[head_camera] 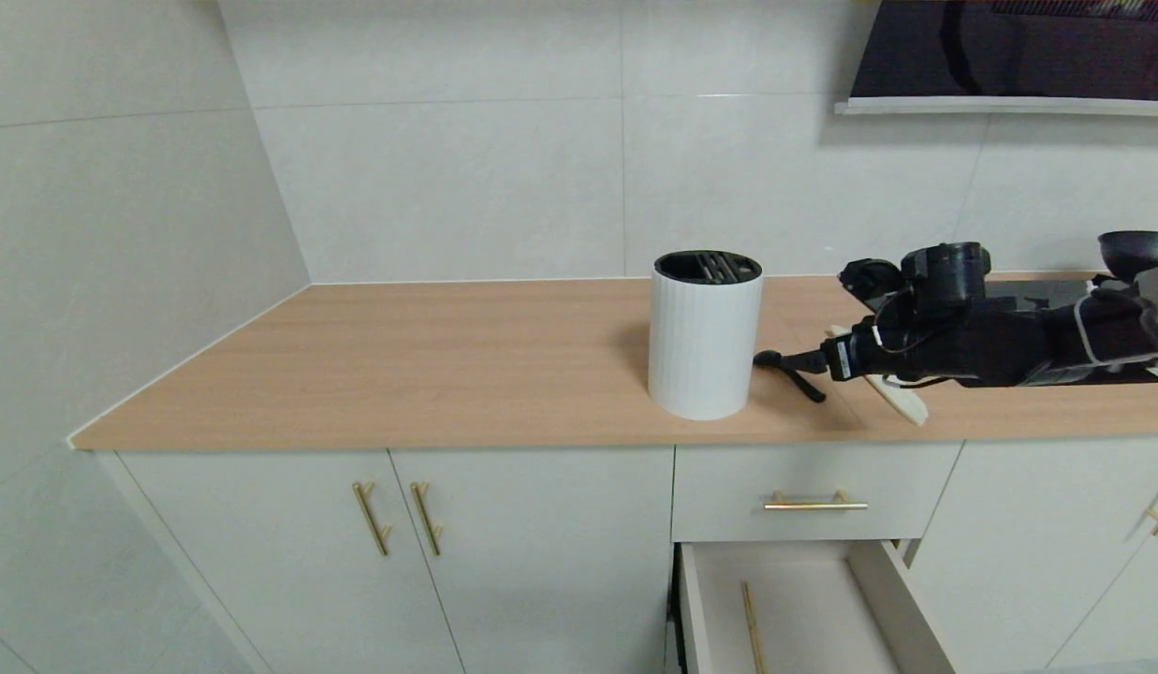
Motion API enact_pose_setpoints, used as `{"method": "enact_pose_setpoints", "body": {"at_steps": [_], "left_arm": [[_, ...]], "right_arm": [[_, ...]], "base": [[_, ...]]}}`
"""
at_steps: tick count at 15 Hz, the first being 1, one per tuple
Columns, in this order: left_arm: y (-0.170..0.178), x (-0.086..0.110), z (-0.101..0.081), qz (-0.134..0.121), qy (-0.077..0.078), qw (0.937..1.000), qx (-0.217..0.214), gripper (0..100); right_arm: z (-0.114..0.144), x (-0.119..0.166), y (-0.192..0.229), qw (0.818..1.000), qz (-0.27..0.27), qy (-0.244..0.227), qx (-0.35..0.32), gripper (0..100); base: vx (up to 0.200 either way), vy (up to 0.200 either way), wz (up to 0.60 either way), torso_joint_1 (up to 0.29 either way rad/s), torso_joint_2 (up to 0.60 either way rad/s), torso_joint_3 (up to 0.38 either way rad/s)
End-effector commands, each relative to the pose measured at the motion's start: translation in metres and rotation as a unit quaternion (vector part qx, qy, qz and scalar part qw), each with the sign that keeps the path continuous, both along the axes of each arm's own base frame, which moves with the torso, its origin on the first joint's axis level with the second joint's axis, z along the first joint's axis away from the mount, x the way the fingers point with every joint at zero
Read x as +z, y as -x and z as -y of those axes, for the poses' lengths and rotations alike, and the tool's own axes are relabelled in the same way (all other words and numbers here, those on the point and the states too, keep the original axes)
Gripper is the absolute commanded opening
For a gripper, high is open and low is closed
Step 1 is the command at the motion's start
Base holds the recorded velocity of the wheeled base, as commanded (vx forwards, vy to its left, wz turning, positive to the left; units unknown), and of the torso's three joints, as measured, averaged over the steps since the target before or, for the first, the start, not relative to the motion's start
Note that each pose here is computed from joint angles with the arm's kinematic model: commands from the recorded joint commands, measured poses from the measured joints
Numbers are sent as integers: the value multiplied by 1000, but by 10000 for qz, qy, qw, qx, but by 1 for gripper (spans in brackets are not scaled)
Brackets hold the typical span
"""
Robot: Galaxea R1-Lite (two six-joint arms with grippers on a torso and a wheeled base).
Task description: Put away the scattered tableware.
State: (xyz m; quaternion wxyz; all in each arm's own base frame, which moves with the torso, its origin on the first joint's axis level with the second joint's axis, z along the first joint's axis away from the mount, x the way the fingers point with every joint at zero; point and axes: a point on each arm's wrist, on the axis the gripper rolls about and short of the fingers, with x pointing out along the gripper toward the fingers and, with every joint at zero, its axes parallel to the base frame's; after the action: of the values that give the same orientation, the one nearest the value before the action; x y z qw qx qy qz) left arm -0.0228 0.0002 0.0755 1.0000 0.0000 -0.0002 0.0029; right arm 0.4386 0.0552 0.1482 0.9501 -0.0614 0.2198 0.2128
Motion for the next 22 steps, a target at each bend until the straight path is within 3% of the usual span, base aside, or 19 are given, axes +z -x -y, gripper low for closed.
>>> {"method": "enact_pose_setpoints", "body": {"at_steps": [1,15,22], "left_arm": [[0,0,0,-2,0,10000,2,100],[0,0,0,-2,0,10000,2,100],[0,0,0,-2,0,10000,2,100]], "right_arm": [[6,-28,-12,9996,-266,54,-24,100],[8,-71,-42,9998,-170,25,-106,100],[7,-75,-51,9994,-176,-182,-217,100]], "base": [[0,0,0,0,0,0],[0,0,0,0,0,0],[0,0,0,0,0,0]]}}
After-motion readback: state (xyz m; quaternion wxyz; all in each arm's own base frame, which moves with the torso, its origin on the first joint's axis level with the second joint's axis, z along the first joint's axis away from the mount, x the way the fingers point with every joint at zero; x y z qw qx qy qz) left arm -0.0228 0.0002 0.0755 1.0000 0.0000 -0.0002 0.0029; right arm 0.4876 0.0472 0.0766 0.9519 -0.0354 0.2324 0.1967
